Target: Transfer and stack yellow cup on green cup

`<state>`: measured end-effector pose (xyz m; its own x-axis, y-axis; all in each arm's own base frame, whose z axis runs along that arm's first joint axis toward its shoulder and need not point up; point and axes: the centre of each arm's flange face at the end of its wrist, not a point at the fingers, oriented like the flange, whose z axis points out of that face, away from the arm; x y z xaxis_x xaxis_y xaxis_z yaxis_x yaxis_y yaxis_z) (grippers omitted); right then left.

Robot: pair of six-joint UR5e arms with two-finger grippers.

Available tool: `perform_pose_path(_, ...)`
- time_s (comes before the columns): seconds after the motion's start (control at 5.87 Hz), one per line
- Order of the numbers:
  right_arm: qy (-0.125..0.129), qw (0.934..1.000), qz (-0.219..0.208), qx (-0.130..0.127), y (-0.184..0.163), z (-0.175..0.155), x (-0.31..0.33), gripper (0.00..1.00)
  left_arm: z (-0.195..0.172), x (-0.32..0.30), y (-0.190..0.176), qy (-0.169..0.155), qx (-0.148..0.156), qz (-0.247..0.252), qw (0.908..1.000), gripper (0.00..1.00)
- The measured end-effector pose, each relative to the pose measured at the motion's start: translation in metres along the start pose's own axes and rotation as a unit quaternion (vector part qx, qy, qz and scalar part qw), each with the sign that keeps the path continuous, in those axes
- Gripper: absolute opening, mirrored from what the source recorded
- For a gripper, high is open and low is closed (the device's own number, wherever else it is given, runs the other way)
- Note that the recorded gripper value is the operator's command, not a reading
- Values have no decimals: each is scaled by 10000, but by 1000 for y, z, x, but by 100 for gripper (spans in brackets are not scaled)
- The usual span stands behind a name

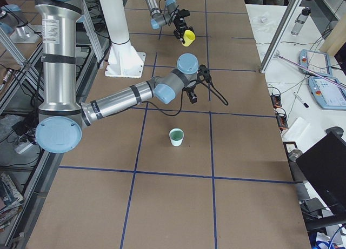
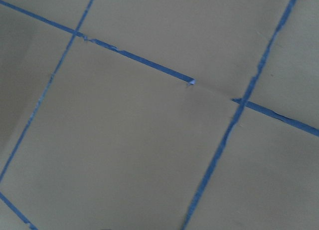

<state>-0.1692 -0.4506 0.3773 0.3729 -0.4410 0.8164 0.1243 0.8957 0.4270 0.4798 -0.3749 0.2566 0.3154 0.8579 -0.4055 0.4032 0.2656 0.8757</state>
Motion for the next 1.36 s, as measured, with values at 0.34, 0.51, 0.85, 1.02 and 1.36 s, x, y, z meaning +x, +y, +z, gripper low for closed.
perform_pose_path(0.34,-468,9977,470,-144,-46,58,-117,100,1,2,5,57,-91,486,9988,5)
perform_pose_path(0.51,-536,9963,660,-158,-58,82,-166,100,2,3,9,68,-128,640,9978,5)
perform_pose_path(0.85,-413,9926,1095,-329,-87,105,-234,100,4,8,18,113,-198,691,9973,5)
perform_pose_path(1.02,-313,9902,1301,-398,-106,117,-256,100,6,17,21,132,-202,659,9975,4)
perform_pose_path(1.36,-321,9863,1511,-583,-118,142,-288,99,11,35,25,-11,-100,584,9982,8)
